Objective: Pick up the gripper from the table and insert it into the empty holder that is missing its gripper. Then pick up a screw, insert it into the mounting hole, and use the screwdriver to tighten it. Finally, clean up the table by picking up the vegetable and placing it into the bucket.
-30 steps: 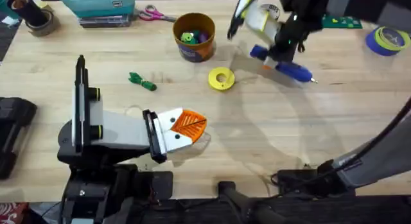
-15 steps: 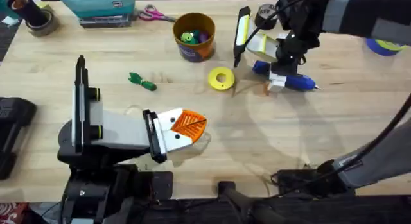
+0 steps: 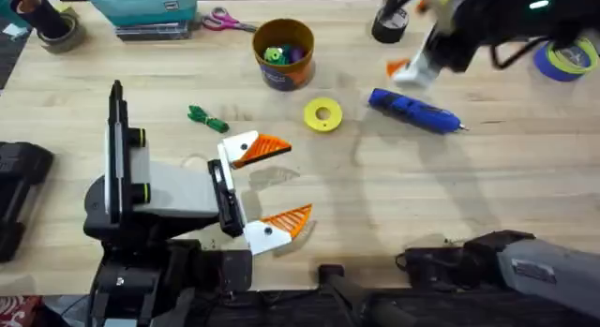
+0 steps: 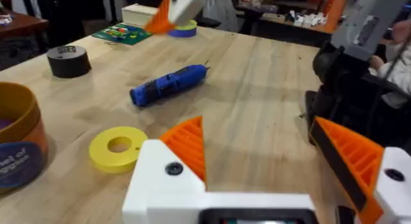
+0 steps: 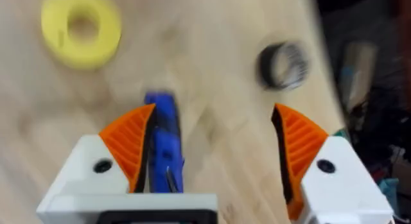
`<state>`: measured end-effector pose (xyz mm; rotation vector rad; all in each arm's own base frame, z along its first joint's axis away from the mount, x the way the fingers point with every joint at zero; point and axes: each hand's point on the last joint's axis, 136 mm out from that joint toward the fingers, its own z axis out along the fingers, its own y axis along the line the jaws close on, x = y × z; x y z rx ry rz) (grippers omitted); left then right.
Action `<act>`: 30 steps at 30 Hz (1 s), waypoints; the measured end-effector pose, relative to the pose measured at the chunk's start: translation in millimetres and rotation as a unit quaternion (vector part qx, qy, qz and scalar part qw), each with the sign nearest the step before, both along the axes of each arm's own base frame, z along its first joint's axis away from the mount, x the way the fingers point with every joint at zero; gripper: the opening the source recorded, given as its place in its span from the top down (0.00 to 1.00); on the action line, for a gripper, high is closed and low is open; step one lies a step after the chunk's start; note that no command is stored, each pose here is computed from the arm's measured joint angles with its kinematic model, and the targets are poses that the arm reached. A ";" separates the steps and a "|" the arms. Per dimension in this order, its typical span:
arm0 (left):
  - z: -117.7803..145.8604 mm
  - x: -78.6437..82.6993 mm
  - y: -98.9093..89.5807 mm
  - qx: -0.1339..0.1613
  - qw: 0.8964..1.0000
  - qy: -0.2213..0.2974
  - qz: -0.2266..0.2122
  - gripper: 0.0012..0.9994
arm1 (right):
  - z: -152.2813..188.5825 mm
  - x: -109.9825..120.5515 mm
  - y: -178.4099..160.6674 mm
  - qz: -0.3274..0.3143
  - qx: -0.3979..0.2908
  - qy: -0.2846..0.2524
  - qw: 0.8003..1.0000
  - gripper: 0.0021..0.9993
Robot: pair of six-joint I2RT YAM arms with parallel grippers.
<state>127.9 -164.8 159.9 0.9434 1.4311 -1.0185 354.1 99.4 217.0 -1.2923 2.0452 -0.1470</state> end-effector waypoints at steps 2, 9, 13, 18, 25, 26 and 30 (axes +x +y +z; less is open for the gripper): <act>4.2 4.9 1.4 -0.004 1.000 -0.007 0.013 0.01 | 35.4 -3.1 5.2 -0.021 0.055 -0.044 0.997 0.00; 27.2 26.4 12.6 -0.031 0.996 -0.019 0.083 0.01 | 121.6 -45.3 5.2 -0.087 0.214 -0.117 0.966 0.00; 42.2 39.8 26.0 -0.033 0.990 0.002 0.139 0.02 | 138.1 -78.7 -0.9 -0.122 0.272 -0.107 0.948 0.00; 75.5 55.4 46.4 -0.018 0.977 0.036 0.207 0.01 | 133.8 -122.6 -9.5 -0.164 0.314 -0.064 0.933 0.00; 95.2 80.9 75.6 0.036 0.950 0.144 0.274 0.01 | 109.8 -164.5 -17.2 -0.193 0.324 -0.016 0.926 0.00; 94.5 84.1 78.9 0.044 0.946 0.160 0.280 0.01 | 105.1 -168.5 -18.1 -0.194 0.325 -0.014 0.925 0.00; 86.4 97.5 92.6 0.087 0.923 0.227 0.299 0.01 | 81.0 -181.4 -21.5 -0.203 0.327 -0.006 0.923 0.00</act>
